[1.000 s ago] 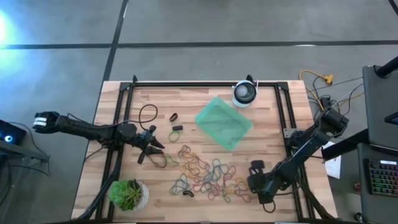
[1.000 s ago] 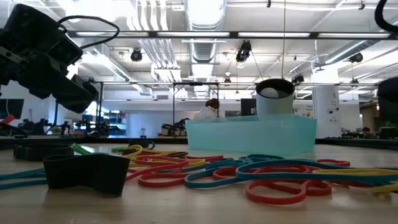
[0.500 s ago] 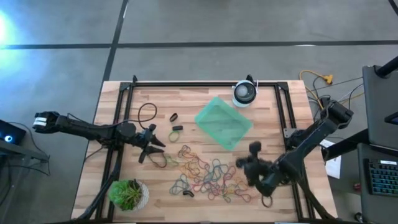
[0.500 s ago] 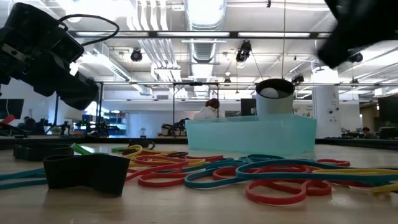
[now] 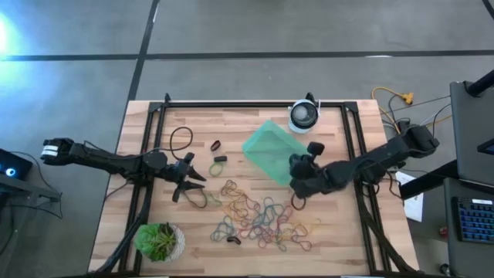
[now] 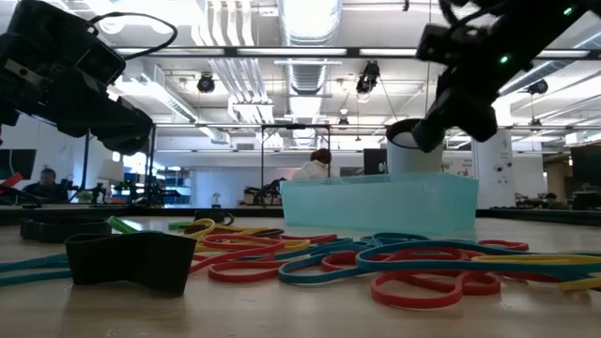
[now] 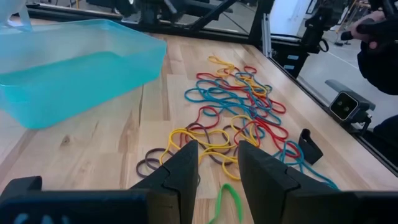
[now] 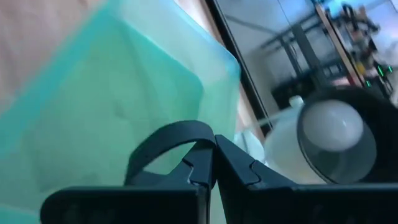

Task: Pick and place rubber bands into bin
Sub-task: Put the black rubber band into the blue bin

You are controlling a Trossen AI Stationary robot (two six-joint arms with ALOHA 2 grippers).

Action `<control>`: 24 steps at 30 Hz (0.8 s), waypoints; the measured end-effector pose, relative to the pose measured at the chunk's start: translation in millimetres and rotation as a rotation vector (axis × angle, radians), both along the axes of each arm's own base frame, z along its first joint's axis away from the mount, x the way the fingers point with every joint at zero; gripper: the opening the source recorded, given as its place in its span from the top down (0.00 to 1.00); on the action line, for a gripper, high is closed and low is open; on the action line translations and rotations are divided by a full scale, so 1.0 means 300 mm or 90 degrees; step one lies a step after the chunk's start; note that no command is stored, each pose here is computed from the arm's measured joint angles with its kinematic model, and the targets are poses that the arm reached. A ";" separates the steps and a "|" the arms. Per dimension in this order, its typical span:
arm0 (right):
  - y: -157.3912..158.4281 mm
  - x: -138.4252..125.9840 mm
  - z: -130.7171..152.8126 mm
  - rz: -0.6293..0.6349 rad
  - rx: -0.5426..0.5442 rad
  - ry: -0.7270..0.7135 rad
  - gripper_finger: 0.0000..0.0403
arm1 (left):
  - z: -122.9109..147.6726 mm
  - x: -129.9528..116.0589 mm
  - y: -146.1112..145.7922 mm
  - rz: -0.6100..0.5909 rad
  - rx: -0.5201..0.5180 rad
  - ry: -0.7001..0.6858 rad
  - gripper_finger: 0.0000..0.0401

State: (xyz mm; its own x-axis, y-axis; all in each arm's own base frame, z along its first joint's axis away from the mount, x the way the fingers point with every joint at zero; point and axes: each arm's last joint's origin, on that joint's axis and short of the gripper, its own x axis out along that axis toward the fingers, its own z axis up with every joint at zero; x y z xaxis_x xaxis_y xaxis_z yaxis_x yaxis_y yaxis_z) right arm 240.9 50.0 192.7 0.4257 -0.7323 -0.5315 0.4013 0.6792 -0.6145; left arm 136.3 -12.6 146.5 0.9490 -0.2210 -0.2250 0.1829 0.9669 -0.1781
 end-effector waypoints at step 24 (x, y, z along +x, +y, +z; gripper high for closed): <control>-0.139 0.063 -0.015 0.062 0.110 0.042 0.59 | -0.002 0.001 0.000 -0.008 0.033 -0.003 0.75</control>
